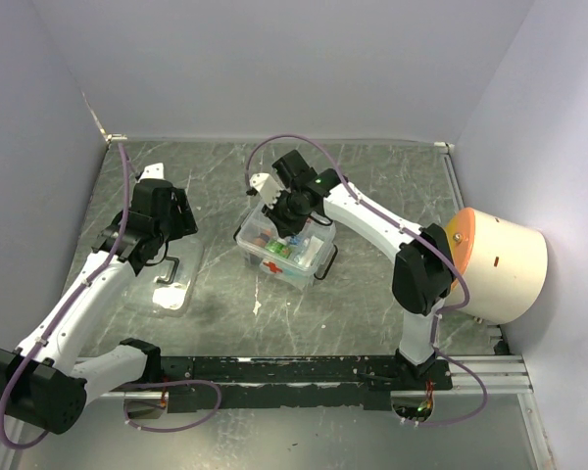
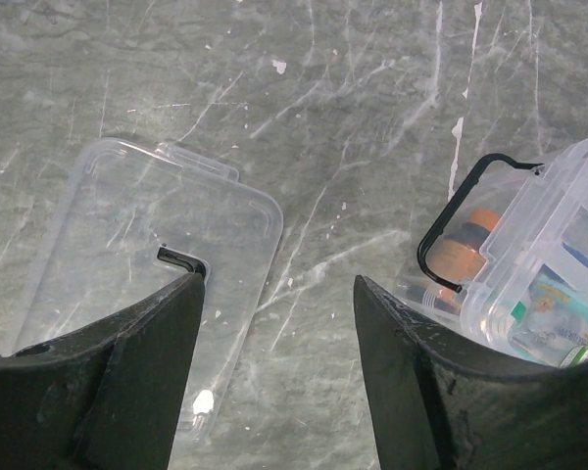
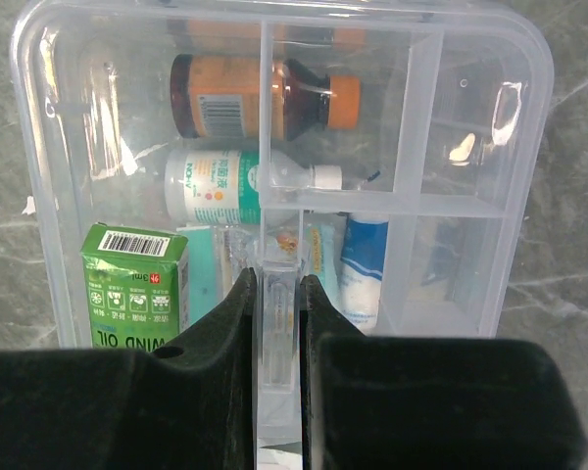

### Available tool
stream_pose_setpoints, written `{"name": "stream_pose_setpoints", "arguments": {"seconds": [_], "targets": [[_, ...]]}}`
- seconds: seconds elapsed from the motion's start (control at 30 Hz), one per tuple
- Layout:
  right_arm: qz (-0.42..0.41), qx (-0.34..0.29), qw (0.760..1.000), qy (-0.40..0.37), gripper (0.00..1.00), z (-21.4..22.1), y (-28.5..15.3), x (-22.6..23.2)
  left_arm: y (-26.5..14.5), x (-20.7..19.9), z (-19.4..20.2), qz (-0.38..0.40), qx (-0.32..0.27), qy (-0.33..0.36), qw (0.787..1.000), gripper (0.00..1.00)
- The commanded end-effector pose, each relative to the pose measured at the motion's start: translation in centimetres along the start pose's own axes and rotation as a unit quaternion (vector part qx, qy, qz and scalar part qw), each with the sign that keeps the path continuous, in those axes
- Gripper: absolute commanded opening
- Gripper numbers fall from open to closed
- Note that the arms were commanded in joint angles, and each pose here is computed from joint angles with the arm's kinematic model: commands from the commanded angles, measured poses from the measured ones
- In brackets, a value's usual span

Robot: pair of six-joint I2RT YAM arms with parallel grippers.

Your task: Organize the medicine kit

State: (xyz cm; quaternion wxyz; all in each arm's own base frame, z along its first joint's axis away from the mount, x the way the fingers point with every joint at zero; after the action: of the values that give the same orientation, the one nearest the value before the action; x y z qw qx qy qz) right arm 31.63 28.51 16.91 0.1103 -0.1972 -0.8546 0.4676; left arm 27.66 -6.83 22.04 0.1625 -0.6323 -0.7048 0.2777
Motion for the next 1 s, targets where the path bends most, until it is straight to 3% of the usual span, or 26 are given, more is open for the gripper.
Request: {"name": "stream_pose_setpoints", "arguments": {"seconds": [0.0,0.53,0.73,0.97], "targets": [[-0.033,-0.002,0.999,0.013,0.00,-0.2,-0.2,1.3,0.0,-0.3,-0.6,0.012,-0.012,-0.002,1.000,0.73],[0.002,0.011,1.000,0.005,0.01,1.3,2.5,0.0,0.1,-0.3,-0.5,0.013,-0.009,-0.002,1.000,0.73],[0.024,0.023,0.999,0.029,0.17,1.2,2.1,-0.5,0.2,-0.5,-0.3,0.020,-0.003,0.002,1.000,0.79],[0.038,-0.030,0.997,0.053,0.40,-1.1,-1.6,0.0,0.8,-0.9,0.3,0.029,0.014,0.002,0.999,0.85]]}}
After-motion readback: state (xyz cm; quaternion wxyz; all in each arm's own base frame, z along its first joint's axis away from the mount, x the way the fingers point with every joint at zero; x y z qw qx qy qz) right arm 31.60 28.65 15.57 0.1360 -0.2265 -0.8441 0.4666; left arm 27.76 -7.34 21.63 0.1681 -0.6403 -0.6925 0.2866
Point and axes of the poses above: each gripper's point midway between its finger pads, its own y axis out along the fingers, its own x axis along the line the jaws close on, z = x × y, the point moved 4 cm from there along -y, back along the fingers, and after that the axes turned 4 degrees about y, right-handed, at the moved point
